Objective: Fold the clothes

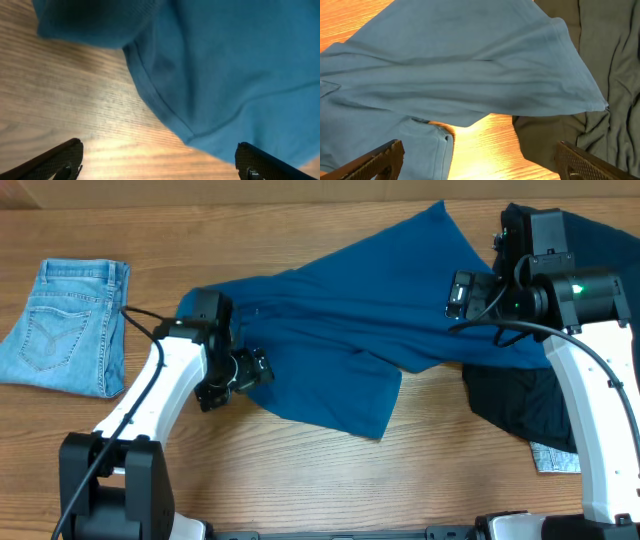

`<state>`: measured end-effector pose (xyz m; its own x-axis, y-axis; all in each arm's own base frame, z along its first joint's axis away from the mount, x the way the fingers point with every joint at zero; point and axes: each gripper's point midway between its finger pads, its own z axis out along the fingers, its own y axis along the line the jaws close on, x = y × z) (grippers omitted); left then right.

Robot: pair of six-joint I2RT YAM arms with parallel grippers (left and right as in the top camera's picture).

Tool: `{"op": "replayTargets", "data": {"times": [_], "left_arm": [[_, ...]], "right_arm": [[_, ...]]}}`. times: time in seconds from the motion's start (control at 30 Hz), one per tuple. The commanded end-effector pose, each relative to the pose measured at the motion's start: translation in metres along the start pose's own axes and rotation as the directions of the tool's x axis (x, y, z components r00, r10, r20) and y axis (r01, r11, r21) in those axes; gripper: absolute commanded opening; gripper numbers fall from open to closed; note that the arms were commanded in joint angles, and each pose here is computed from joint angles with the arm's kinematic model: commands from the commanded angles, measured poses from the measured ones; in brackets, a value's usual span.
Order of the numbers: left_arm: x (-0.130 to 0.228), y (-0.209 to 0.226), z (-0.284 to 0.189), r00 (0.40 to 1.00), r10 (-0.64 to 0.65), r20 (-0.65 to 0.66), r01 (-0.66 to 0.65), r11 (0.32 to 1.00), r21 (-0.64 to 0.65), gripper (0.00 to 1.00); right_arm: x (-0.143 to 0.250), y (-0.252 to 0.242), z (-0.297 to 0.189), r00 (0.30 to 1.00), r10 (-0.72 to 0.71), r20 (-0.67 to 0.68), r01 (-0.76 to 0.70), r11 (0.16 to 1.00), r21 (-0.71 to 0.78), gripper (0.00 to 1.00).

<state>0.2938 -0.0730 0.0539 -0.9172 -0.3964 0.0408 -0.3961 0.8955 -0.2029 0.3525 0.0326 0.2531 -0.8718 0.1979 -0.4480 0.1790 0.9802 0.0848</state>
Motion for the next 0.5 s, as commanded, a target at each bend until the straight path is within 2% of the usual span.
{"op": "replayTargets", "data": {"times": [0.0, 0.3, 0.47], "left_arm": [[-0.002, 0.004, 0.009, 0.999, -0.036, 0.015, 0.036, 0.999, 0.009, 1.00], [-0.004, -0.013, 0.025, 0.999, -0.018, 0.030, 0.014, 0.991, 0.130, 1.00], [-0.010, -0.015, 0.031, 0.998, -0.021, 0.063, 0.011, 0.988, 0.155, 0.98]], "right_arm": [[-0.008, 0.000, -0.010, 0.999, -0.007, 0.039, 0.007, 1.000, -0.005, 1.00], [-0.007, 0.000, -0.010, 0.999, -0.007, 0.035, 0.007, 1.000, -0.004, 1.00], [-0.004, -0.001, -0.010, 1.000, -0.008, 0.025, 0.008, 1.000, -0.001, 1.00]]}}
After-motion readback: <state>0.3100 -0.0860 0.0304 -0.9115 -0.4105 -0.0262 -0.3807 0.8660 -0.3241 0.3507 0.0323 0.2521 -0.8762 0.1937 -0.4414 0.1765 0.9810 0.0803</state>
